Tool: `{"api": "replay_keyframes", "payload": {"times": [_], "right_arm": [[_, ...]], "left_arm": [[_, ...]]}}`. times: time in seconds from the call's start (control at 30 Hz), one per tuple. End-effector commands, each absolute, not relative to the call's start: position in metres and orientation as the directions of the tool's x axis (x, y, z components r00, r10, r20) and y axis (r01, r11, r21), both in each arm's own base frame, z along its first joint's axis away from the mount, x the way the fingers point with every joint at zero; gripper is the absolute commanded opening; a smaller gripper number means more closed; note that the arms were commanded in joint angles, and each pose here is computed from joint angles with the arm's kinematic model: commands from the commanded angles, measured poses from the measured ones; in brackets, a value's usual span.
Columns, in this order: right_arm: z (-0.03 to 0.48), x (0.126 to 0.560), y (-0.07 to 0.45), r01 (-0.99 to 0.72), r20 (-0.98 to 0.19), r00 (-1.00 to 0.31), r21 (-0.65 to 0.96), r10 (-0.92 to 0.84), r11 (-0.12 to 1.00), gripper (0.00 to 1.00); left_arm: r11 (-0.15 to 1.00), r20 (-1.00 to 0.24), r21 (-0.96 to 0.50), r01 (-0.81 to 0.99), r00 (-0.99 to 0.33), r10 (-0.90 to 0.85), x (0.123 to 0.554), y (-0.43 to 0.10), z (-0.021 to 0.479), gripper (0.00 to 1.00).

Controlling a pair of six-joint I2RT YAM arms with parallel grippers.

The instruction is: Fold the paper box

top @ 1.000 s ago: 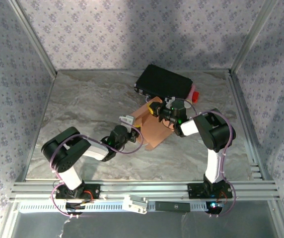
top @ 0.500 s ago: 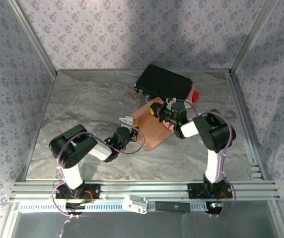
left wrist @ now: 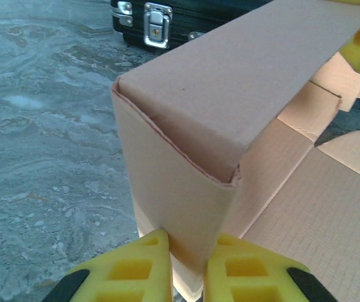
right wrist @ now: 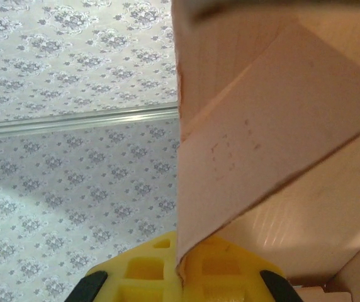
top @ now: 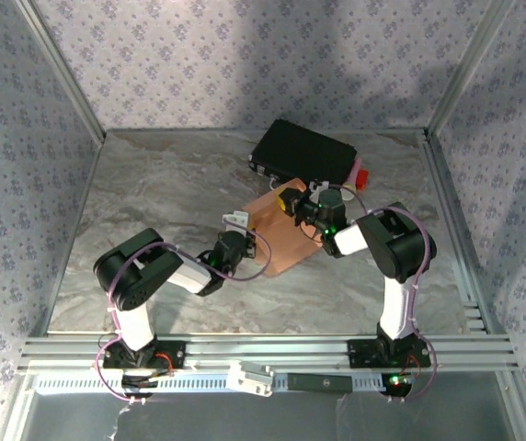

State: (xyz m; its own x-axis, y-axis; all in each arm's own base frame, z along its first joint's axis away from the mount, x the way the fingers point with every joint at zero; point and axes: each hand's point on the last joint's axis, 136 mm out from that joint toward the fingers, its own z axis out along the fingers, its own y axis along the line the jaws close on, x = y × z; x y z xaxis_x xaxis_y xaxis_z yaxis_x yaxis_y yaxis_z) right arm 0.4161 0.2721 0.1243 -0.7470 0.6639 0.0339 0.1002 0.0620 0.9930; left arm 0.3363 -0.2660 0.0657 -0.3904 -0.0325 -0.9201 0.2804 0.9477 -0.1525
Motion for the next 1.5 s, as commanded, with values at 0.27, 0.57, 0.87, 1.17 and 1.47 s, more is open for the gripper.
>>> {"api": "replay_keyframes", "payload": {"times": [0.27,0.57,0.87,1.17,1.47], "right_arm": [[0.104,0.383,0.296,0.186,0.106,-0.777,0.98,0.621,0.065,0.0],[0.1,0.38,0.301,0.244,0.153,-0.761,0.968,0.63,0.059,0.0],[0.097,0.379,0.297,0.278,0.183,-0.748,0.959,0.638,0.051,0.2],[0.141,0.364,0.275,0.244,0.09,-0.711,0.962,0.698,0.124,0.65],[0.204,0.332,0.233,0.199,-0.155,-0.689,0.899,0.708,0.391,0.78]], "left_arm": [[0.988,-0.933,-0.11,0.109,-0.355,-0.065,0.35,-0.26,0.084,0.08],[0.987,-0.939,-0.095,0.132,-0.34,-0.045,0.354,-0.267,0.084,0.0],[0.977,-0.944,-0.124,0.172,-0.323,-0.062,0.358,-0.271,0.085,0.0],[0.994,-0.867,-0.108,0.03,-0.492,-0.079,0.353,-0.238,0.092,0.0],[0.991,-0.713,-0.106,-0.076,-0.69,-0.13,0.335,-0.204,0.112,0.0]]}}
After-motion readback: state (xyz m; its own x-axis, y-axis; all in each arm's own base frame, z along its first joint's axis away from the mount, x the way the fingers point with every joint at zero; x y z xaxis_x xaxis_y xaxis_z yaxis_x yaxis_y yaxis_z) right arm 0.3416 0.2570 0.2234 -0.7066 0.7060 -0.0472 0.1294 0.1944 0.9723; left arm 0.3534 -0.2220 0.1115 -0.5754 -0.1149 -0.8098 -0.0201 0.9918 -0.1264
